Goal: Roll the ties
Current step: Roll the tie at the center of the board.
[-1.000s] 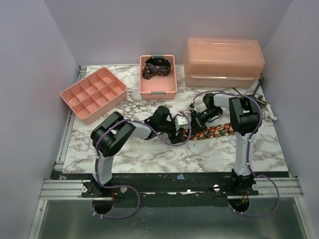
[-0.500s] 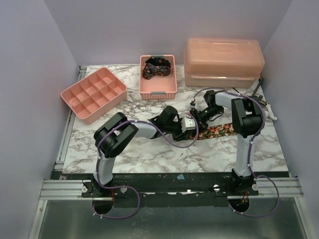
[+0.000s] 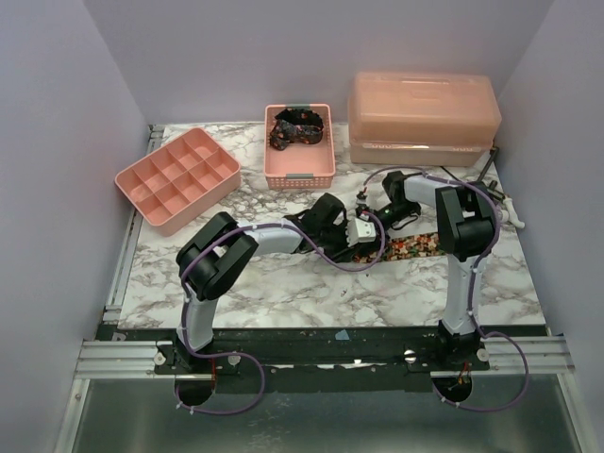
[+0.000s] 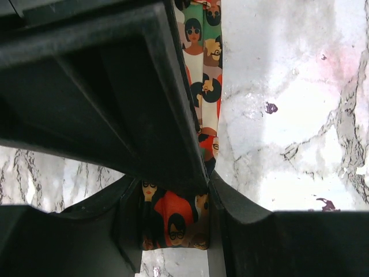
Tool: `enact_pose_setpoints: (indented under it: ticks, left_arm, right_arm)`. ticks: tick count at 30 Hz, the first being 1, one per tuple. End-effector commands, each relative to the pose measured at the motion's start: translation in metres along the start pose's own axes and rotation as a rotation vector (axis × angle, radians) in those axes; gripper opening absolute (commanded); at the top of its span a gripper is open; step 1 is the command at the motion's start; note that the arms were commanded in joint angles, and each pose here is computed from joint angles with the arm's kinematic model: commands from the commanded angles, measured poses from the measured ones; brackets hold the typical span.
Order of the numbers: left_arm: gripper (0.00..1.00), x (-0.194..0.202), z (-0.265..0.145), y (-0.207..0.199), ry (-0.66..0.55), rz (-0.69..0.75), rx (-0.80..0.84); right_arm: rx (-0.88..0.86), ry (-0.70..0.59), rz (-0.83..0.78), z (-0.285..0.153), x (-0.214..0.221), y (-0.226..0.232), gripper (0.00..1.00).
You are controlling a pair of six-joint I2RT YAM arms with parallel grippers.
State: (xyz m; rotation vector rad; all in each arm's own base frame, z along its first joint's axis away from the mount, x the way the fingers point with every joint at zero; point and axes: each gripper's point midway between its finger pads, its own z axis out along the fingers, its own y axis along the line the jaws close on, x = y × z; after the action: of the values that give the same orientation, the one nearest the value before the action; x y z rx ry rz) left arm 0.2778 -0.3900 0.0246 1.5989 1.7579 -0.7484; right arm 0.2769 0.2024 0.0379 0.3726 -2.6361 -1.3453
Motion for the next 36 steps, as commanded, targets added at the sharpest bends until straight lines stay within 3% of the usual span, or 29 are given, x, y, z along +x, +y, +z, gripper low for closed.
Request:
enact_pose_setpoints:
  ticks: [1, 2, 4, 5, 6, 9, 14, 19, 24, 29, 33, 36]
  left_arm:
    - [0.27, 0.070, -0.005, -0.023, 0.251, -0.089, 0.040]
    - [0.27, 0.071, -0.006, -0.023, 0.254, -0.088, 0.036]
    - [0.28, 0.071, -0.006, -0.025, 0.257, -0.091, 0.041]
    - [0.29, 0.070, -0.007, -0.025, 0.256, -0.093, 0.041]
    - [0.31, 0.070, -0.007, -0.025, 0.251, -0.095, 0.045]
    - [0.49, 0.060, -0.008, -0.021, 0.179, -0.127, 0.059]
    - [0.69, 0.024, -0.024, -0.007, -0.143, -0.138, 0.081]
    - [0.73, -0.007, -0.025, 0.000, -0.353, -0.026, 0.059]
    - [0.74, -0.024, -0.011, -0.010, -0.437, 0.034, 0.079]
    - [0.65, -0.029, 0.011, -0.012, -0.425, 0.046, 0.072]
    - [0.33, -0.013, 0.018, -0.009, -0.328, 0.001, 0.071]
    - [0.20, 0.014, 0.014, -0.016, -0.221, -0.029, 0.078]
  right_arm:
    - [-0.034, 0.006, 0.002, 0.015, -0.011, -0.001, 0.47]
    - [-0.023, 0.008, 0.004, 0.017, -0.011, -0.005, 0.36]
    - [0.018, 0.016, 0.005, 0.018, -0.009, -0.015, 0.06]
    - [0.044, 0.019, 0.007, 0.018, -0.008, -0.021, 0.01]
    - [0.065, 0.031, 0.012, 0.019, -0.003, -0.027, 0.01]
    - [0.126, 0.067, 0.039, 0.020, 0.011, -0.049, 0.01]
    - [0.194, 0.114, 0.055, 0.019, 0.026, -0.085, 0.01]
    - [0.254, 0.142, 0.089, 0.019, 0.027, -0.109, 0.01]
    - [0.263, 0.150, 0.109, 0.019, 0.024, -0.112, 0.01]
    - [0.253, 0.146, 0.106, 0.018, 0.022, -0.108, 0.01]
    - [0.232, 0.124, 0.084, 0.014, 0.013, -0.099, 0.01]
    - [0.180, 0.087, 0.055, 0.005, 0.002, -0.075, 0.18]
